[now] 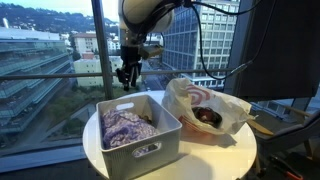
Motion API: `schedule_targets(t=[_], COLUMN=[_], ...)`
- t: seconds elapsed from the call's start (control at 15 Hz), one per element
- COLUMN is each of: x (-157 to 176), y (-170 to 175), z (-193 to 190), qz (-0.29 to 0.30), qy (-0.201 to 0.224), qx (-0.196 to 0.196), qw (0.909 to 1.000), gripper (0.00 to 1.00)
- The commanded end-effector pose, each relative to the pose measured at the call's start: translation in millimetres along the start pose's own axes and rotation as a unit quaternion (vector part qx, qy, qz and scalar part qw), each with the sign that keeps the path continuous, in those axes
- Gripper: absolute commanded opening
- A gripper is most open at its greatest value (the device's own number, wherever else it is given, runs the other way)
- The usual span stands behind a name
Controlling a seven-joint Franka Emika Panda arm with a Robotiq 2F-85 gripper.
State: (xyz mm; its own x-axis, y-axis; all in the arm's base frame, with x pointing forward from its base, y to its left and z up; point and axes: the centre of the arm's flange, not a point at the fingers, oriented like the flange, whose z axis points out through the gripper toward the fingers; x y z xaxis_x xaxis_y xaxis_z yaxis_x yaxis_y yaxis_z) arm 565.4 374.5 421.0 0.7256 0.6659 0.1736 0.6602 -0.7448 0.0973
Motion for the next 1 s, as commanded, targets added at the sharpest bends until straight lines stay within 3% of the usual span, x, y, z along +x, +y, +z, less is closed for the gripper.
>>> schedule_targets(t=[0.0, 0.13, 0.33, 0.53, 0.8, 0.93], x=[-24.6, -51.7, -96.3, -141.9, -204.1, -232.3], y=[39.7, 64.7, 84.4, 87.0, 77.2, 76.3], z=[-47.7, -59.5, -72.3, -76.5, -36.9, -7.5], qz=[0.051, 0.093, 0.157, 0.210, 0.258, 0.289], qy=[0.010, -0.016, -0.063, -0.137, -0.261, -0.300], qx=[-0.039, -0.075, -0.112, -0.136, -0.100, -0.061], qw=[0.9979, 0.9927, 0.9791, 0.9583, 0.9249, 0.9069], gripper=[0.85, 0.98, 1.00, 1.00, 1.00, 1.00])
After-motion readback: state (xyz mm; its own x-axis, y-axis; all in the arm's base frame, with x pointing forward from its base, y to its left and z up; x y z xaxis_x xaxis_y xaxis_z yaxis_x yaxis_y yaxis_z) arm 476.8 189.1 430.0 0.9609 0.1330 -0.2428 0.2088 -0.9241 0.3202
